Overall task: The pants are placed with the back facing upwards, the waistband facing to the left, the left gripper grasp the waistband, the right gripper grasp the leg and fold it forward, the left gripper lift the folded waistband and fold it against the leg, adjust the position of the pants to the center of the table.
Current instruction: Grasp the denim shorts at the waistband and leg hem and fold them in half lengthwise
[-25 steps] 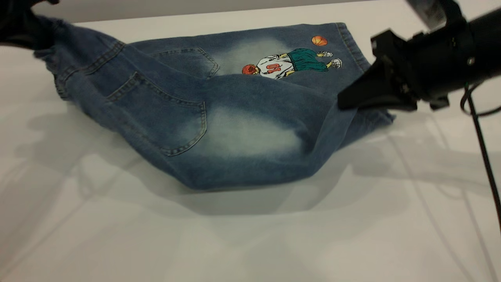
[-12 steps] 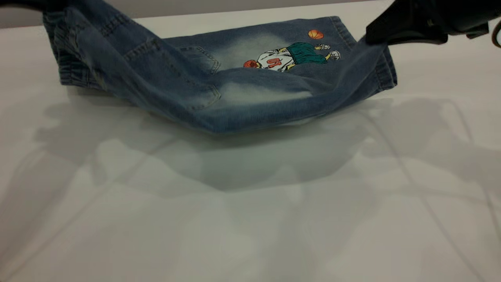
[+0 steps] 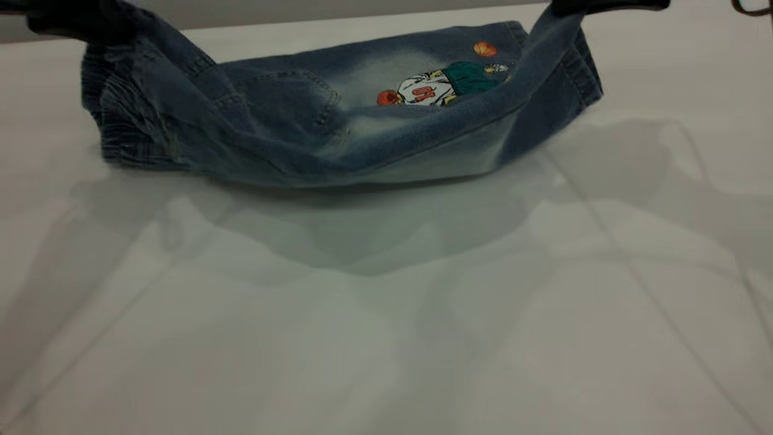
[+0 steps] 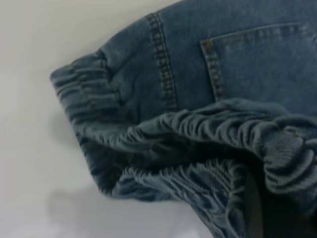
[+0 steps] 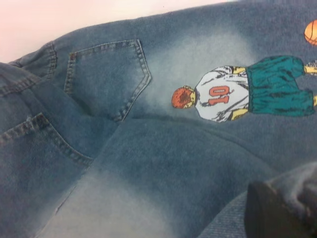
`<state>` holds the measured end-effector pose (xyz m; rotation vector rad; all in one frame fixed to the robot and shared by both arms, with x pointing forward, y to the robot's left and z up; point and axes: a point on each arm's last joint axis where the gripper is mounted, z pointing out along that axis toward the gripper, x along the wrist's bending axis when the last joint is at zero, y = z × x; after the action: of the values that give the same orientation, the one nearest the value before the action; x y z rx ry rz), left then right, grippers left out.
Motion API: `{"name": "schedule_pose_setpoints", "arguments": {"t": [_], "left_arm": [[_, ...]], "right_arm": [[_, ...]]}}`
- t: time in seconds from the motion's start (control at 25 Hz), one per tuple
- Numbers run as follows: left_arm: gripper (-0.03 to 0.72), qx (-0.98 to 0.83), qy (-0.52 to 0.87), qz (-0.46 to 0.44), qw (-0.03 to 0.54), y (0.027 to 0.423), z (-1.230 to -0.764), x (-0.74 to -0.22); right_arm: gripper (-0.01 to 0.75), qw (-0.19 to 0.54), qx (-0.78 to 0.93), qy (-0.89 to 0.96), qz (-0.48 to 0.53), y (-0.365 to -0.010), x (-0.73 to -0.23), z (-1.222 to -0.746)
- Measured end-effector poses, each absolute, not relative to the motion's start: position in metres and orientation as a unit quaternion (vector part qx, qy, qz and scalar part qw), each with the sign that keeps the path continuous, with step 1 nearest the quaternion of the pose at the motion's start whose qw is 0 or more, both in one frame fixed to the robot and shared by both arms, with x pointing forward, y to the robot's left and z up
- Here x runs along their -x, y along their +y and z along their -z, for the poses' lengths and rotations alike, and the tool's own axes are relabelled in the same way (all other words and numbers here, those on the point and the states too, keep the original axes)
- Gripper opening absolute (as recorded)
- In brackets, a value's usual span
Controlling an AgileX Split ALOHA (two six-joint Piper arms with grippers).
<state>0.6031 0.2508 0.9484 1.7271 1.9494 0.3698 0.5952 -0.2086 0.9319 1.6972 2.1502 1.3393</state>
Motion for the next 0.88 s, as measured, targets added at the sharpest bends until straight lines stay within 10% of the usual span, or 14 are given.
{"name": "schedule_pose_setpoints", "arguments": {"t": [0.88], "left_arm": [[0.073, -0.665, 0.715, -0.116, 0.184, 0.264, -0.937, -0.694]], "right_arm": [[0.012, 0.061, -0.531, 0.727, -0.432, -0.195, -0.701, -0.911]]}}
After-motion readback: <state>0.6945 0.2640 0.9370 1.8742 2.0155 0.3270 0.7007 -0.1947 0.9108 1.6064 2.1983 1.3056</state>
